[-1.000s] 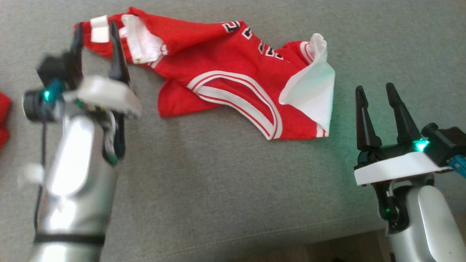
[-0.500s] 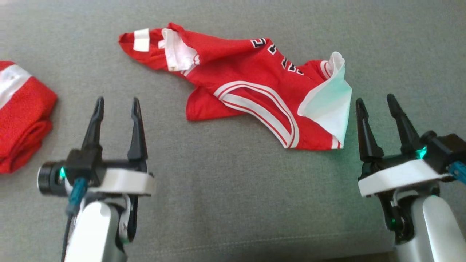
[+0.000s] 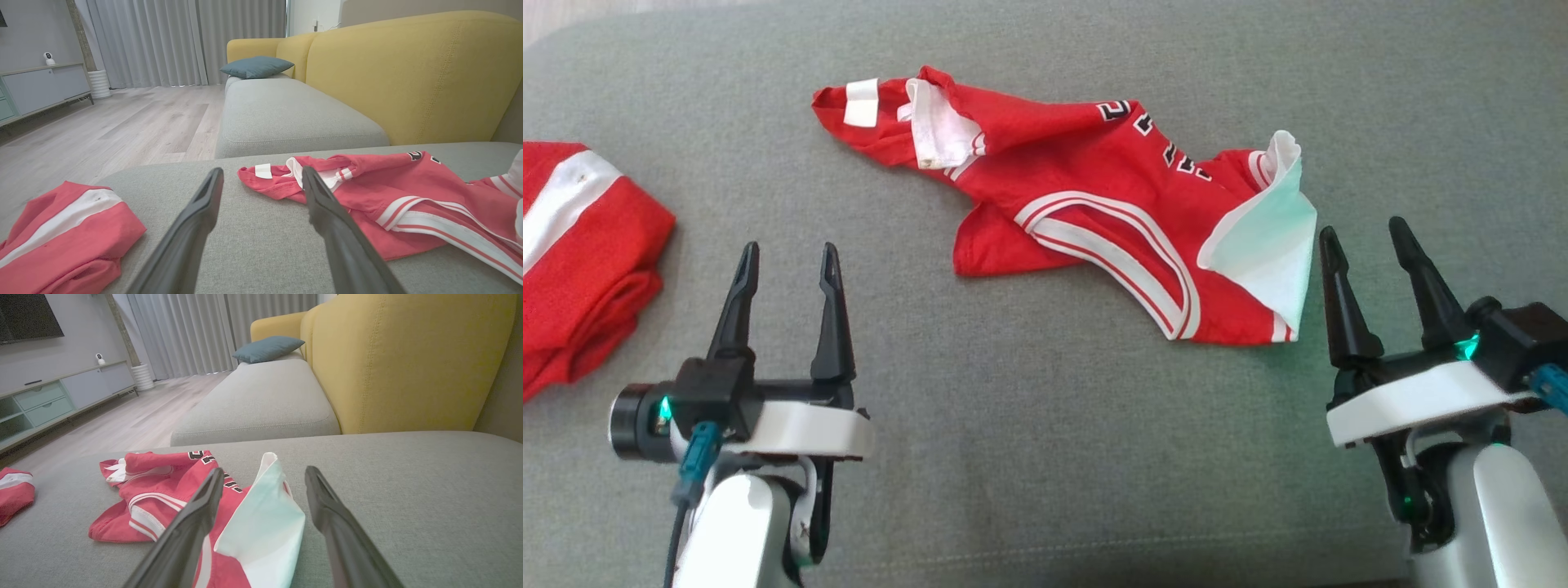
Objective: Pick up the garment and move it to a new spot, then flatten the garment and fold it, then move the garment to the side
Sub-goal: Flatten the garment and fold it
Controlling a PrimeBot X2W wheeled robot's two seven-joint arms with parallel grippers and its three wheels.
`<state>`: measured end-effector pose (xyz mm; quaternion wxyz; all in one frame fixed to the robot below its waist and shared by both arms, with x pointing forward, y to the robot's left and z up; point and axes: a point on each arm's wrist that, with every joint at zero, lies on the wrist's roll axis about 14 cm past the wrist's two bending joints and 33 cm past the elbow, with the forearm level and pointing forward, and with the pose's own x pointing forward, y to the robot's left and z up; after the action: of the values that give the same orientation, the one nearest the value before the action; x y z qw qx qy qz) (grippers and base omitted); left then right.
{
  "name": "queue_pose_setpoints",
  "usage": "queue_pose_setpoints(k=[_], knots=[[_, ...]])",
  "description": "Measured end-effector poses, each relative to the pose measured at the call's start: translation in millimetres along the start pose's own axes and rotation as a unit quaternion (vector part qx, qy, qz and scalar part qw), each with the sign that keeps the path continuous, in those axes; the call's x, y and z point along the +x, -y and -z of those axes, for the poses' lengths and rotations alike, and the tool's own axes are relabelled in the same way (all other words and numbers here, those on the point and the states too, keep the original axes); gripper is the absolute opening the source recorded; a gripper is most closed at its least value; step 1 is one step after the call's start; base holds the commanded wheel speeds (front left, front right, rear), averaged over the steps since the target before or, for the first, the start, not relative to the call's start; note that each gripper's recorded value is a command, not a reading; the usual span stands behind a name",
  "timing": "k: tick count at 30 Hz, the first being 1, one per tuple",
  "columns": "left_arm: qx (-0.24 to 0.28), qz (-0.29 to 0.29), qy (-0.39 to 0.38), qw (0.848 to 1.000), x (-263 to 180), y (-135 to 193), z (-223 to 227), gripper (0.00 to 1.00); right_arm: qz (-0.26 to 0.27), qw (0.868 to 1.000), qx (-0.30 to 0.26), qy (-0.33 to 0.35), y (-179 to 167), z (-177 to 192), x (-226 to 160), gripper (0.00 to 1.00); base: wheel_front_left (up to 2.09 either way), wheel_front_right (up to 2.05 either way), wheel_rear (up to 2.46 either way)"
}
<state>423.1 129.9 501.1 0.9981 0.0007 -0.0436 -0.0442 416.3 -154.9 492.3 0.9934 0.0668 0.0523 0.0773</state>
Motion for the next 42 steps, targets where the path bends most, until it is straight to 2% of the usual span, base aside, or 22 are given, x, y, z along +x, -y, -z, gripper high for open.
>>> queue_pose_setpoints(k=[3, 7, 11, 16, 17, 21, 29, 30, 31, 32, 35, 42], knots=[[0.001, -0.001, -0.002, 1.000, 0, -1, 1, 1.00, -0.008, 1.000, -0.006, -0.012, -4, 4, 1, 1.00, 0.00, 0.00, 0.00], [0.003, -0.003, -0.006, 1.000, 1, -2, 6, 1.00, -0.053, 0.996, -0.031, -0.068, -25, 28, 4, 1.00, 0.00, 0.00, 0.00], [0.004, -0.005, -0.009, 1.000, 5, -2, 9, 1.00, -0.119, 0.981, -0.053, -0.146, -57, 60, 10, 1.00, 0.00, 0.00, 0.00], [-0.002, -0.009, -0.002, 1.000, 15, -2, 7, 1.00, -0.184, 0.959, -0.085, -0.200, -88, 84, 25, 1.00, 0.00, 0.00, 0.00], [-0.002, -0.009, -0.002, 1.000, 15, -2, 7, 1.00, -0.184, 0.959, -0.085, -0.200, -88, 84, 25, 1.00, 0.00, 0.00, 0.00], [-0.003, -0.016, -0.005, 1.000, 19, -6, 11, 1.00, -0.214, 0.943, -0.117, -0.224, -97, 98, 40, 1.00, 0.00, 0.00, 0.00], [-0.006, -0.024, -0.017, 1.000, 24, -10, 20, 1.00, -0.241, 0.922, -0.182, -0.243, -103, 116, 65, 1.00, 0.00, 0.00, 0.00], [-0.006, -0.024, -0.017, 1.000, 24, -9, 21, 1.00, -0.241, 0.920, -0.188, -0.246, -103, 119, 66, 0.81, 0.00, 0.00, 0.00], [-0.007, -0.024, -0.017, 1.000, 24, -9, 21, 1.00, -0.241, 0.918, -0.191, -0.250, -102, 122, 66, 0.28, 0.00, 0.00, 0.00], [-0.007, -0.024, -0.018, 1.000, 24, -9, 21, 1.00, -0.241, 0.918, -0.191, -0.250, -102, 122, 67, 0.00, 0.00, 0.00, 0.00], [-0.007, -0.024, -0.016, 1.000, 24, -9, 20, 1.00, -0.241, 0.925, -0.179, -0.233, -105, 116, 70, 0.00, 0.00, 0.00, 0.00], [-0.005, -0.025, -0.003, 1.000, 23, -9, 9, 1.00, -0.230, 0.956, -0.112, -0.145, -106, 65, 71, 0.00, 0.00, 0.00, 0.00]])
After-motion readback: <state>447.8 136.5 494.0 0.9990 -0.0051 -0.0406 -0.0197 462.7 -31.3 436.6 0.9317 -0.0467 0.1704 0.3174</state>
